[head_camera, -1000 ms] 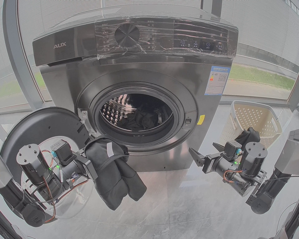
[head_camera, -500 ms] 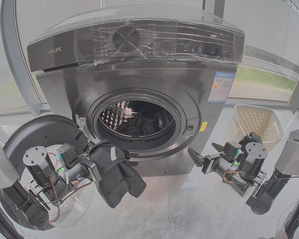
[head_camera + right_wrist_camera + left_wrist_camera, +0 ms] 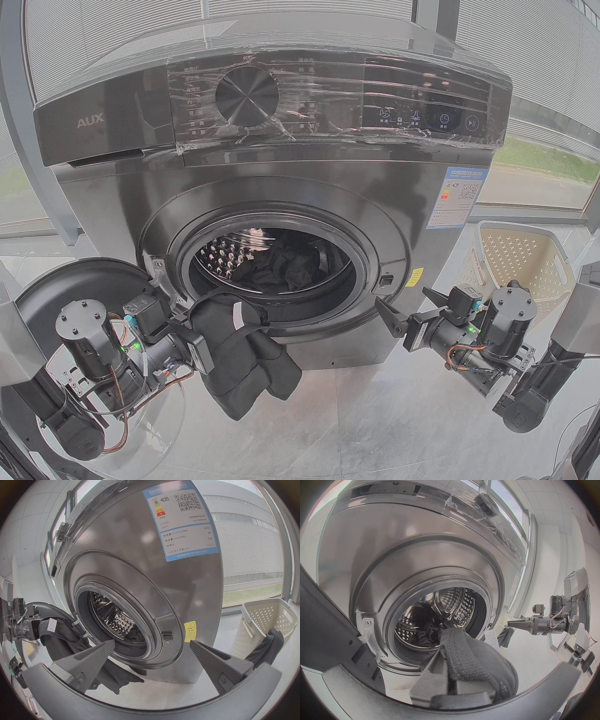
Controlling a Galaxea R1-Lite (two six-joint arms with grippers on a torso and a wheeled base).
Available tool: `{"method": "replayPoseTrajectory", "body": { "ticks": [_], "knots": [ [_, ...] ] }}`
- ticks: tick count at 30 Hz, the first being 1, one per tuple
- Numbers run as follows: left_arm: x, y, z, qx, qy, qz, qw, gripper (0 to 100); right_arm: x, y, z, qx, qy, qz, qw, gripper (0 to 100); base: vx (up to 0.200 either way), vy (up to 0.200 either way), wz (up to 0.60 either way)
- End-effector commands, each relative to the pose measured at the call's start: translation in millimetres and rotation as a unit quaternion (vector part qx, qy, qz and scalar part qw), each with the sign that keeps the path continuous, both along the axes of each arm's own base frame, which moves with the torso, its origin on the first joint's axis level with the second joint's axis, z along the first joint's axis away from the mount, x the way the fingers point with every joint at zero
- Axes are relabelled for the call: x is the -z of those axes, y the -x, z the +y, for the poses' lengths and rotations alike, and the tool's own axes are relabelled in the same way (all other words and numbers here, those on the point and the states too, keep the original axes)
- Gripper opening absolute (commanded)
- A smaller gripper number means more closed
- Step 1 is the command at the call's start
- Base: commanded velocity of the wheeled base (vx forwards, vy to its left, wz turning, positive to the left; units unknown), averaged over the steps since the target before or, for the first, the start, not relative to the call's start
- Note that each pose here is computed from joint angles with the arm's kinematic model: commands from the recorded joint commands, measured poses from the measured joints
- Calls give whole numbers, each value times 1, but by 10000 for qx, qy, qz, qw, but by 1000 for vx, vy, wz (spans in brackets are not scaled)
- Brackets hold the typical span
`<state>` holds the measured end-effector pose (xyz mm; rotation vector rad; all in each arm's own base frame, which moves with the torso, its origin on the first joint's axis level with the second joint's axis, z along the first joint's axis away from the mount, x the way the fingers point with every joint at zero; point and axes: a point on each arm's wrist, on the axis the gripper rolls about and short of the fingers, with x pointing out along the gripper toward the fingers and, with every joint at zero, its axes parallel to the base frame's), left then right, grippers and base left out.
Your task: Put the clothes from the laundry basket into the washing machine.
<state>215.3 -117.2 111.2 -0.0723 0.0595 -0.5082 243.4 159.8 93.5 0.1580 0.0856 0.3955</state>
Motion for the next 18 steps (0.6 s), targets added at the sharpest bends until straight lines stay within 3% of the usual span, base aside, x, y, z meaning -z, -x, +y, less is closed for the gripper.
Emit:
{"method": "replayPoseTrajectory", "body": {
  "ticks": [1, 10, 13, 18],
  "knots": [
    [2, -1, -1, 3, -10, 26, 10000, 0, 0, 1, 0, -11, 2, 2, 10000, 100, 0, 0, 0],
    [5, -1, -3, 33, -30, 94, 9999, 0, 0, 1, 0, -34, 5, 9, 10000, 100, 0, 0, 0],
    [6, -1, -3, 32, -21, 125, 9999, 0, 0, 1, 0, -41, 5, 9, 10000, 100, 200, 0, 0],
    [6, 0, -4, 55, -22, 125, 9999, 0, 1, 1, 0, -41, 9, 16, 10000, 100, 0, 0, 0]
  ]
}}
